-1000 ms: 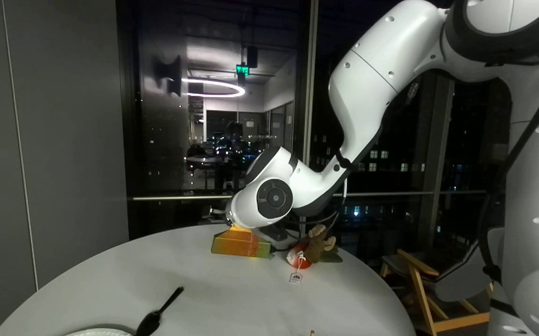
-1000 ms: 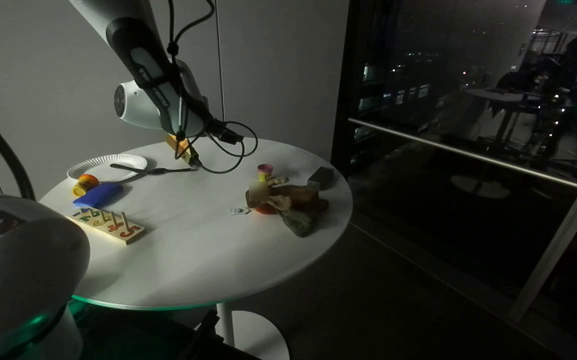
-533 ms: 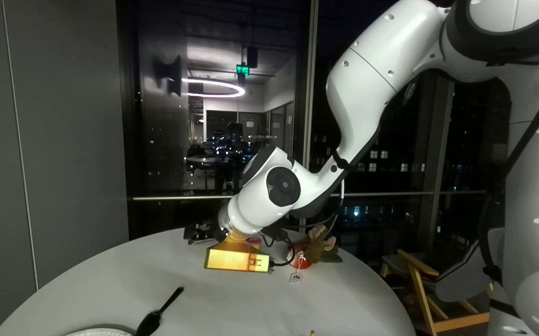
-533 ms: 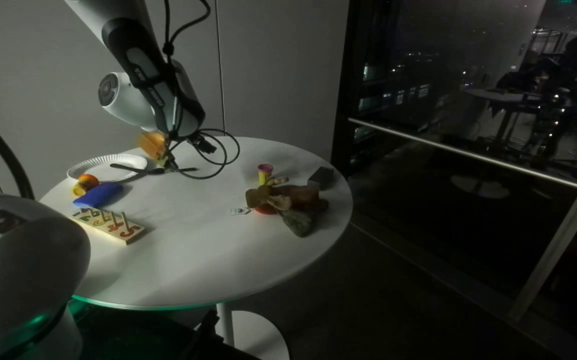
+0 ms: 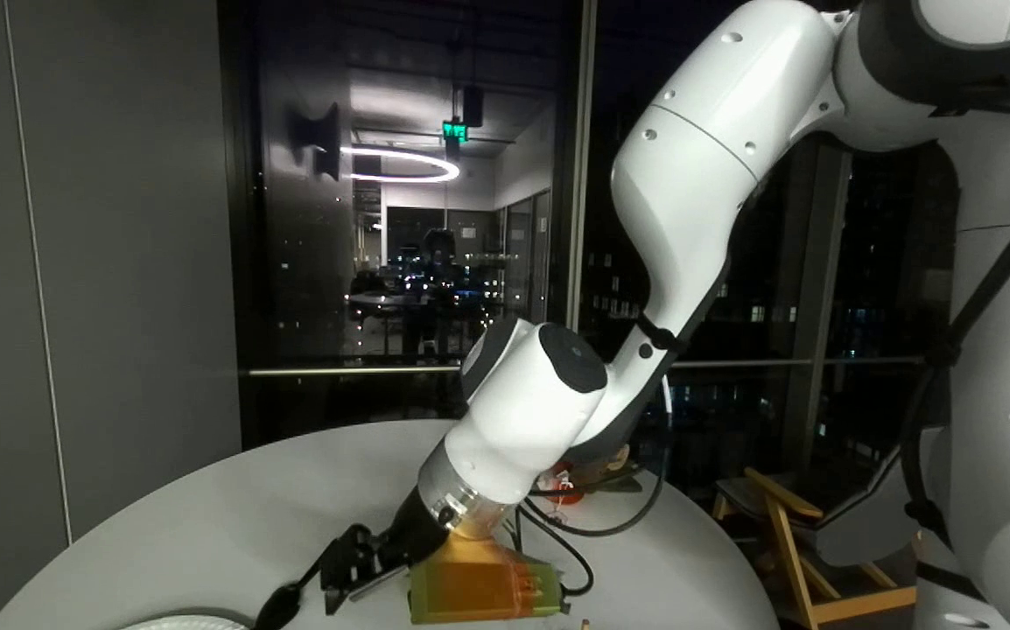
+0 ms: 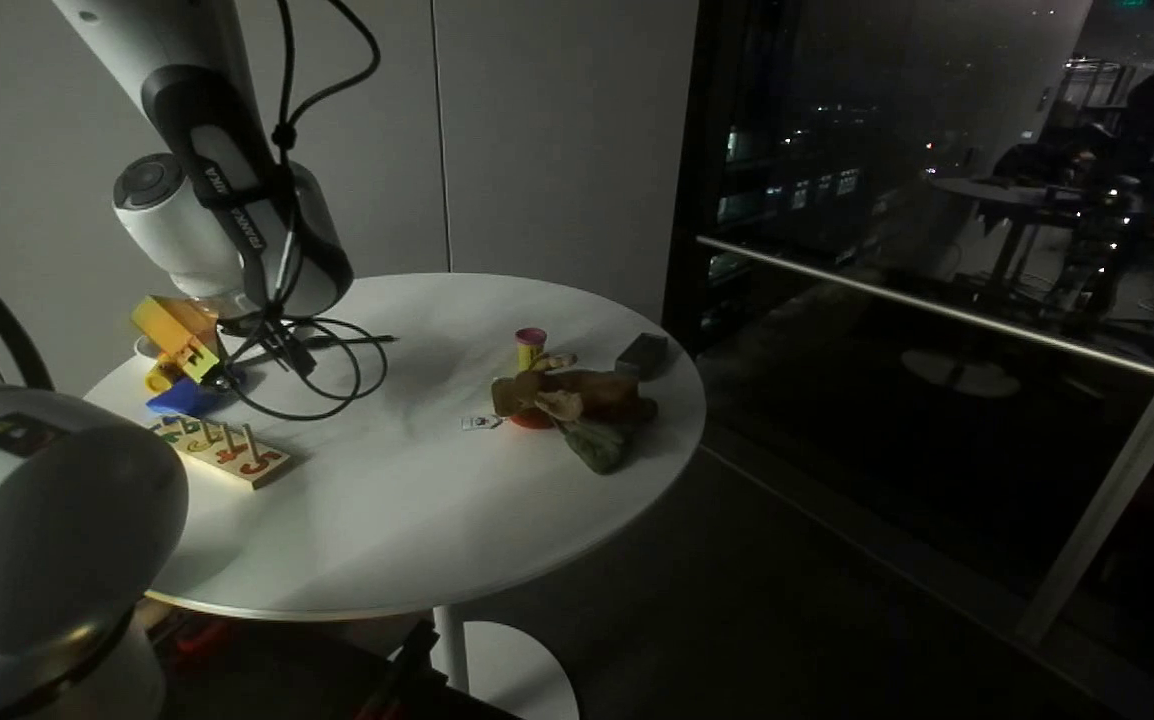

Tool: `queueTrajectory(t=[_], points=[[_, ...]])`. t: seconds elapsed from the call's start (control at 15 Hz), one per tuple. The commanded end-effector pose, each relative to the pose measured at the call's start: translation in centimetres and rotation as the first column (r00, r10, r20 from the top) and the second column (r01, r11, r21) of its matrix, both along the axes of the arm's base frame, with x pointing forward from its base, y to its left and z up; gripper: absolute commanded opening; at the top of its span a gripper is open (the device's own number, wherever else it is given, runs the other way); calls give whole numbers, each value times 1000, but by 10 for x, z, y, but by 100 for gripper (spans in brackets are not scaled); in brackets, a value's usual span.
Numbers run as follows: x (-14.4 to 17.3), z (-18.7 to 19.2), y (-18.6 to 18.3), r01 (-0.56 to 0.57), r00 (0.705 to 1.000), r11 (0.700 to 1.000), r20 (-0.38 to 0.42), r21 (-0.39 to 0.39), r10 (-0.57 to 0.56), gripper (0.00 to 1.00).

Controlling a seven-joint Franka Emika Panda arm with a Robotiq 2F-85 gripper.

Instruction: Move most of the things on the table to the right side

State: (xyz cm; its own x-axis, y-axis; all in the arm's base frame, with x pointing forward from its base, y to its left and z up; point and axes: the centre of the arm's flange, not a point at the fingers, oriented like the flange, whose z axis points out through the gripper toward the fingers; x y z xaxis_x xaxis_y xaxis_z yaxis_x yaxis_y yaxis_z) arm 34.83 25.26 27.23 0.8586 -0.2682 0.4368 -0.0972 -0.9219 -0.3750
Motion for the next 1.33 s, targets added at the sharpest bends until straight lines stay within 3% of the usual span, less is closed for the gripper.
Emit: queueTrajectory(t=[0.0,0.2,0.27,0.47,0.6,0.8,1.07,1.13,1.27], points=[[-8,-5,1,-6,1000,1000,-15,-4,6,100],[-11,-7,1,-10,1000,1000,-22,-6,9,100],[-4,-13,0,2,1000,999,-28,-49,-3,100],[-1,-26,20,-128,991,979,7,-158,131,100],[-8,-26,32,-229,971,947,11,-224,237,100],[-29,-5,52,-376,915,889,44,-261,400,100],[-58,32,75,-493,816,801,139,-338,561,100],[-90,15,90,-509,793,780,154,-363,590,100],[-114,18,108,-554,751,742,158,-376,641,100]])
